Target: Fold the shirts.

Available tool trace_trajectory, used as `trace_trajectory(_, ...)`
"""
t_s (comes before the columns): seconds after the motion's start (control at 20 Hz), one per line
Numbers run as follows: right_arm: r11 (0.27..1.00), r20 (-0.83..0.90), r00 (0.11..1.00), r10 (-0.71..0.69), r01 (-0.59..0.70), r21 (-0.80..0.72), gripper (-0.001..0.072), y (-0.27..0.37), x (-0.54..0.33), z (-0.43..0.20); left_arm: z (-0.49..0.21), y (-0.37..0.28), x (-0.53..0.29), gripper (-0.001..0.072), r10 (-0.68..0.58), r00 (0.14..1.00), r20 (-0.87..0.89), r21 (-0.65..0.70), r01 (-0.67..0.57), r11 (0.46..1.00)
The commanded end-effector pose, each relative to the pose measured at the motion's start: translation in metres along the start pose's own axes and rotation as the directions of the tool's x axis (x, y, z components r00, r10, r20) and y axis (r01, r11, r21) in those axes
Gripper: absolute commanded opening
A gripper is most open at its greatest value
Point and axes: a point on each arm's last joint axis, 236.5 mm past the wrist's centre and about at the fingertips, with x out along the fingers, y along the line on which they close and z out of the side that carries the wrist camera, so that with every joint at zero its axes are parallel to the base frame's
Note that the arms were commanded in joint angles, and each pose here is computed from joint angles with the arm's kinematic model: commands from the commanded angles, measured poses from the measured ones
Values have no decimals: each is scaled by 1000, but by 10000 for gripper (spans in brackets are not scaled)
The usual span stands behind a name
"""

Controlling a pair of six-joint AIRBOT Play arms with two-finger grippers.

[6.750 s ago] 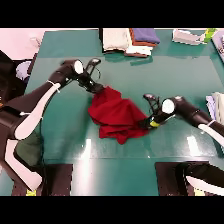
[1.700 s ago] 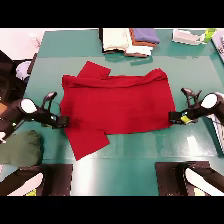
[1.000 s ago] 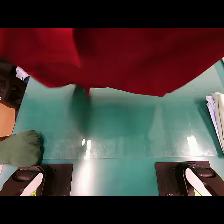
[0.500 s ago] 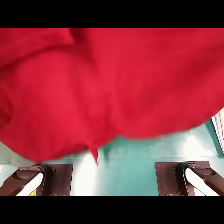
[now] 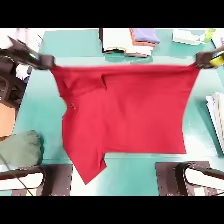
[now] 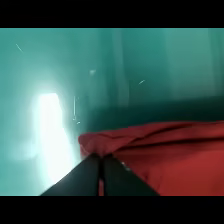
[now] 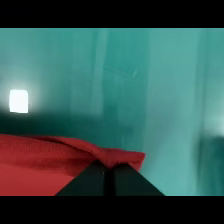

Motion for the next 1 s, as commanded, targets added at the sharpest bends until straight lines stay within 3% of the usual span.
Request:
trace_trajectory(0.0, 998, -119, 991, 57, -55, 21, 18, 15, 97, -15, -24, 8, 89, 24, -4, 994, -113, -4, 3, 1000)
trace_trajectory(0.2, 994, -96, 990, 102, -98, 46, 18, 24, 117, 10, 0, 10, 93, 24, 1, 1000, -30, -3, -1, 1000)
trace_trajectory(0.4, 996, -68, 994, 86, -85, 23, 18, 9, 84, 31, -18, -1, 63, 24, -32, 989, -144, -5, 32, 999)
trace_trajectory(0.6, 996, -181, 980, 82, -78, 31, 18, -5, 87, -8, -62, -19, 72, 24, -116, 951, -287, -56, 104, 993)
trace_trajectory(0.95, 996, -230, 970, 84, -72, 58, 21, -3, 121, -77, -123, -37, 119, 24, -213, 908, -360, -178, 158, 971)
